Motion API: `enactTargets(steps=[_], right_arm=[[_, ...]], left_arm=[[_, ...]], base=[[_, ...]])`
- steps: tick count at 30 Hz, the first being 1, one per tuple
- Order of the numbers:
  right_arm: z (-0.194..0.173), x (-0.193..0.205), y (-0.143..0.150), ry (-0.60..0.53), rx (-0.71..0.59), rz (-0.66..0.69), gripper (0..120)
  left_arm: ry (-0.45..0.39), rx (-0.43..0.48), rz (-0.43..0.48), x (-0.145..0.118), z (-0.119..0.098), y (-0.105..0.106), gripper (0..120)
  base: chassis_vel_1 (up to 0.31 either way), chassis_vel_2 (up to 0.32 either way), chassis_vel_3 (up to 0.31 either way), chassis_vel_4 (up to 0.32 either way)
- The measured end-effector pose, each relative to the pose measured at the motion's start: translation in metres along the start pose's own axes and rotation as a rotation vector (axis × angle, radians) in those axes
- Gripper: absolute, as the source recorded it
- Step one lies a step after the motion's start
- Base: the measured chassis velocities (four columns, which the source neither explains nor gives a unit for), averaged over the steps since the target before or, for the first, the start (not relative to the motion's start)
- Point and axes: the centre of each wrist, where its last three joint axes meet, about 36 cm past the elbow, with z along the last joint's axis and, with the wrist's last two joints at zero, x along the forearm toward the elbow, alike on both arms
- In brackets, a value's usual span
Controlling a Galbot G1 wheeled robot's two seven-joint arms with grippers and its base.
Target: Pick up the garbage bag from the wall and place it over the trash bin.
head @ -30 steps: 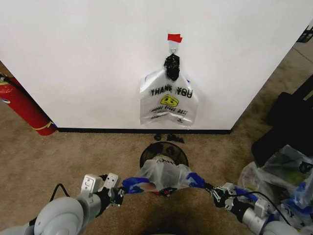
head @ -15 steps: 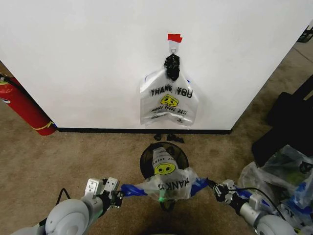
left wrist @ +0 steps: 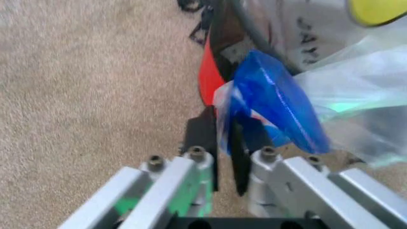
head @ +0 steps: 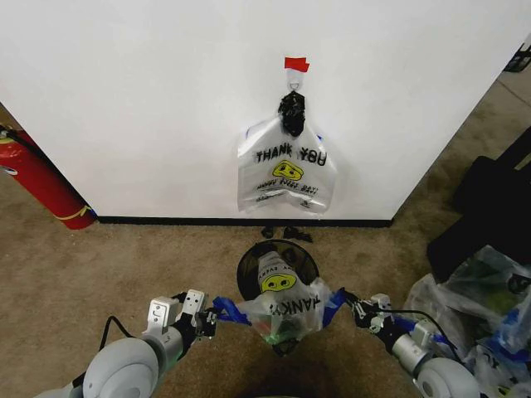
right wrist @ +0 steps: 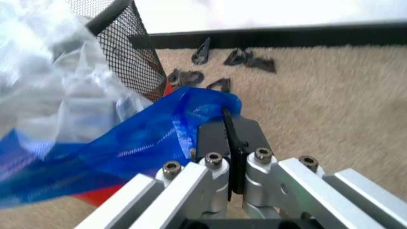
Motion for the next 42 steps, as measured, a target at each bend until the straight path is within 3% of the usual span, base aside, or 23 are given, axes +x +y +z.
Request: enactTargets(steps=[2, 8, 10, 13, 15, 17, 23, 25, 26, 31, 39, 40, 42], right_arm=[[0.0, 0.0, 0.0, 0.0, 0.0, 0.0, 0], [0.005, 0.008, -0.007, -0.035, 0.105, -0.02, 9], [0.005, 0.009, -0.008, -0.038, 0.113, -0.022, 12], [0.007, 0.013, -0.01, -0.054, 0.157, -0.036, 26], [0.011, 0.017, -0.012, -0.077, 0.207, -0.054, 36], [0.012, 0.018, -0.013, -0.087, 0.222, -0.058, 37], [0.026, 0.034, -0.023, -0.177, 0.421, -0.127, 65], [0.026, 0.034, -0.023, -0.178, 0.423, -0.127, 65], [0.029, 0.038, -0.027, -0.195, 0.447, -0.135, 74], [0.034, 0.049, -0.032, -0.243, 0.451, -0.128, 96], [0.022, 0.048, -0.031, -0.319, 0.417, -0.14, 100], [0.019, 0.048, -0.028, -0.341, 0.408, -0.136, 100], [0.014, 0.05, -0.014, -0.402, 0.371, -0.088, 100]], left_arm=[[0.0, 0.0, 0.0, 0.0, 0.0, 0.0, 8], [-0.024, -0.026, -0.008, 0.013, -0.002, -0.008, 36], [-0.025, -0.029, -0.009, 0.014, -0.002, -0.009, 36], [-0.032, -0.045, -0.021, 0.019, -0.001, -0.013, 55], [-0.028, -0.06, -0.043, 0.026, 0.001, -0.02, 64], [-0.026, -0.061, -0.046, 0.028, 0.001, -0.022, 68], [0.003, -0.037, -0.119, 0.049, 0.019, -0.036, 94], [0.005, -0.036, -0.123, 0.049, 0.02, -0.036, 94], [0.014, -0.022, -0.155, 0.052, 0.029, -0.036, 98], [0.023, 0.013, -0.218, 0.057, 0.041, -0.032, 100], [0.079, -0.013, -0.292, 0.063, 0.043, -0.018, 100], [0.053, -0.005, -0.295, 0.063, 0.04, -0.016, 100], [-0.107, 0.025, -0.21, 0.059, 0.022, -0.012, 100]], base=[[0.0, 0.0, 0.0, 0.0], [0.0, 0.0, 0.0, 0.0], [0.0, 0.0, 0.0, 0.0], [0.0, 0.0, 0.0, 0.0], [0.0, 0.0, 0.0, 0.0], [0.0, 0.0, 0.0, 0.0], [0.0, 0.0, 0.0, 0.0], [0.0, 0.0, 0.0, 0.0], [0.0, 0.0, 0.0, 0.0], [0.0, 0.0, 0.0, 0.0], [0.0, 0.0, 0.0, 0.0], [0.0, 0.0, 0.0, 0.0], [0.0, 0.0, 0.0, 0.0]])
